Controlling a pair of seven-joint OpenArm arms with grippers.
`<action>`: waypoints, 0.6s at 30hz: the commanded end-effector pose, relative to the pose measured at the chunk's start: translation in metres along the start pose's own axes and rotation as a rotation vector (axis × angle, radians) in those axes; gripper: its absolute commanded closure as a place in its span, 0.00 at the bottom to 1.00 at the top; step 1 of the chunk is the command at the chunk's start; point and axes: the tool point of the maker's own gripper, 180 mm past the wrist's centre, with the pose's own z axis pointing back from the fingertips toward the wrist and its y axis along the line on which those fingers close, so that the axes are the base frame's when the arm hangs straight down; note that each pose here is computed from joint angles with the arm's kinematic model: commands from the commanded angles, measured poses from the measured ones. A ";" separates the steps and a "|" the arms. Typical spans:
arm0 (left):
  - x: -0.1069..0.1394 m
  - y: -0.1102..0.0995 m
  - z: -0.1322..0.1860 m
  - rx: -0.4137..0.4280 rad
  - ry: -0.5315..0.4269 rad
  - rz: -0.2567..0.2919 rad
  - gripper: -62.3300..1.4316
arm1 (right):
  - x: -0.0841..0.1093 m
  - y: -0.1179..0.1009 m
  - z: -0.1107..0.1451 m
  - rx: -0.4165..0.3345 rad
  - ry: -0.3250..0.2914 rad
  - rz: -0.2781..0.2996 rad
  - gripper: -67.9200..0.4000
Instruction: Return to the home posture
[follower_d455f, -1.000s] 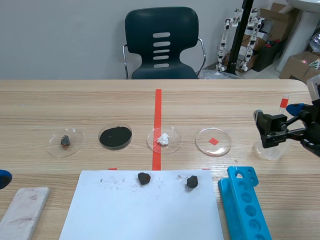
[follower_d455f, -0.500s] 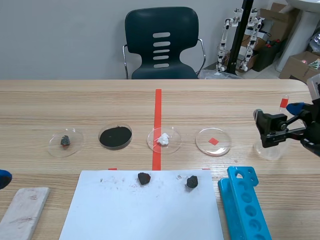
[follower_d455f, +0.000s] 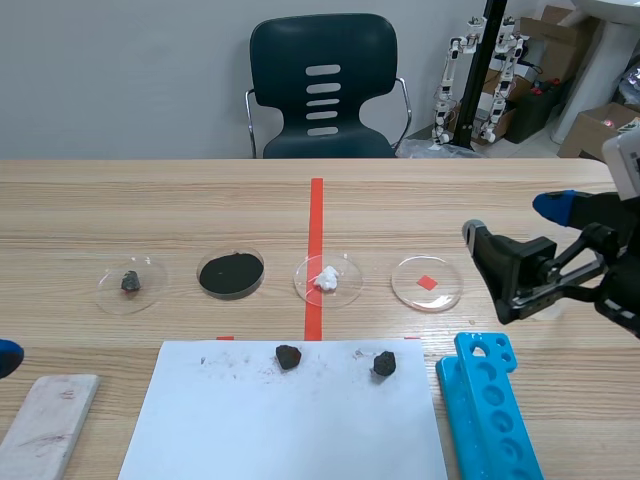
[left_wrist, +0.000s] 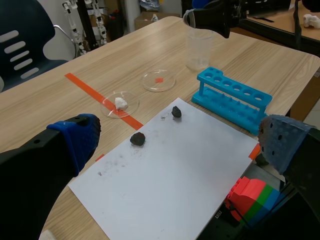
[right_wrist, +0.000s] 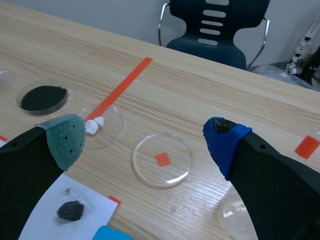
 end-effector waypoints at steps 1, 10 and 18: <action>0.009 -0.001 -0.003 -0.003 -0.041 0.008 0.00 | 0.012 0.002 0.004 0.008 -0.027 0.020 0.28; 0.009 -0.001 -0.003 -0.003 -0.041 0.008 0.00 | 0.025 0.044 0.029 0.088 -0.016 0.062 0.28; 0.009 -0.001 -0.003 -0.003 -0.041 0.008 0.00 | 0.027 0.069 0.047 0.138 0.009 0.065 0.28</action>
